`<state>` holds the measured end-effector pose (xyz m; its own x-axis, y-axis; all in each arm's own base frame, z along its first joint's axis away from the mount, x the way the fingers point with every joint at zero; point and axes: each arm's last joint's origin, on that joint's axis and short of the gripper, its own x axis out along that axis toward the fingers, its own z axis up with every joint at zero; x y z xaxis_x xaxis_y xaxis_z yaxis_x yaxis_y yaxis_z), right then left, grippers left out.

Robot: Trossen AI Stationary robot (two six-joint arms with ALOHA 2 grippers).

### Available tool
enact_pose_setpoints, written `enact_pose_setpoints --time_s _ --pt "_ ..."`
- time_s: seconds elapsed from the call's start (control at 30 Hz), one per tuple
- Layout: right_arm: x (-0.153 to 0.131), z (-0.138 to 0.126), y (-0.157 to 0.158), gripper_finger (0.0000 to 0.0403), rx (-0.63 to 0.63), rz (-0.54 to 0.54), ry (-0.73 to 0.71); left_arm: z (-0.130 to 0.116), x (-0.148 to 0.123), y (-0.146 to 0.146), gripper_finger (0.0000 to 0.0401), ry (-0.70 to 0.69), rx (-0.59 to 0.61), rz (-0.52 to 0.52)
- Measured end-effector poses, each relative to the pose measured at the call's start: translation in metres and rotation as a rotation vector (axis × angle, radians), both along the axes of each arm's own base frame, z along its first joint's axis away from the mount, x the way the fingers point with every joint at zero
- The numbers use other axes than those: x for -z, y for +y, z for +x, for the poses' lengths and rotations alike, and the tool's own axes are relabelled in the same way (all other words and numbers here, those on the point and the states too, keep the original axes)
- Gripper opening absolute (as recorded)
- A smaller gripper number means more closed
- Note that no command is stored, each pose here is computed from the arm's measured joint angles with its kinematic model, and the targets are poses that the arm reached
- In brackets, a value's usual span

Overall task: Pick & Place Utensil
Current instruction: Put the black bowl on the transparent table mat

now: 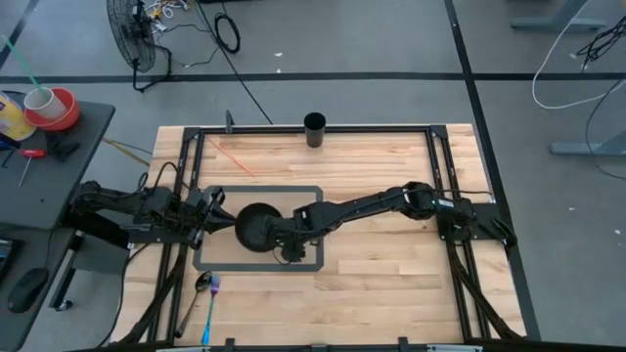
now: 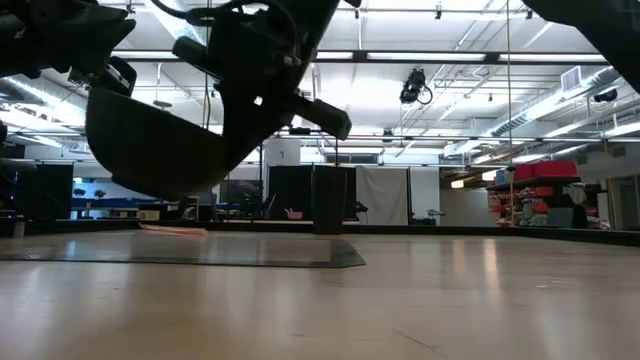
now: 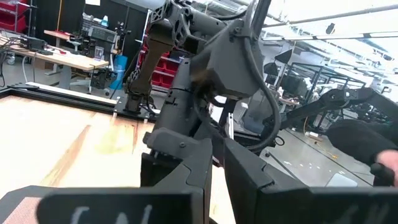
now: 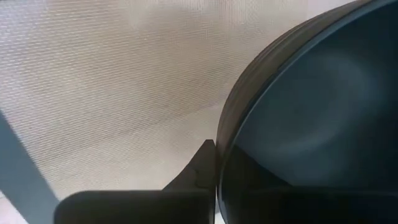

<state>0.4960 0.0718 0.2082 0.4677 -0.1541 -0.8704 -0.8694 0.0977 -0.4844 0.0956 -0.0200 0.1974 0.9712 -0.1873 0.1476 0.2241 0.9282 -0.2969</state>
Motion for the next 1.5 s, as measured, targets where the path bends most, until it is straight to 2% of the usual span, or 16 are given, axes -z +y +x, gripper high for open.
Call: enact_pose_setpoints --time_s 0.17,0.37,0.67,0.97,1.2,1.4,1.5 --pt "0.002 0.0 -0.019 0.0004 0.028 0.084 0.044 0.0 0.0 0.0 0.0046 0.0 0.001 0.0" --pt "0.007 0.002 -0.024 0.0003 0.045 0.197 0.059 0.0 0.0 0.0 0.0046 0.0 0.001 0.0" --pt "0.016 0.007 -0.027 0.0002 0.108 0.233 0.042 0.0 0.0 0.0 0.0046 0.0 0.001 0.0" --pt "0.027 0.005 -0.028 0.0005 0.129 0.223 0.041 0.0 0.0 0.0 0.0046 -0.001 0.001 0.0" --pt "0.04 0.001 -0.028 0.0007 0.122 0.133 0.067 0.0 0.0 0.0 0.0046 0.0 0.001 0.0" --pt "0.04 0.004 -0.024 0.0013 0.145 0.152 0.027 0.0 0.0 0.0 0.0046 0.0 0.001 0.0" --pt "0.04 0.006 -0.018 0.0025 0.146 0.105 -0.006 0.0 0.0 0.0 0.0046 0.0 0.001 0.0"
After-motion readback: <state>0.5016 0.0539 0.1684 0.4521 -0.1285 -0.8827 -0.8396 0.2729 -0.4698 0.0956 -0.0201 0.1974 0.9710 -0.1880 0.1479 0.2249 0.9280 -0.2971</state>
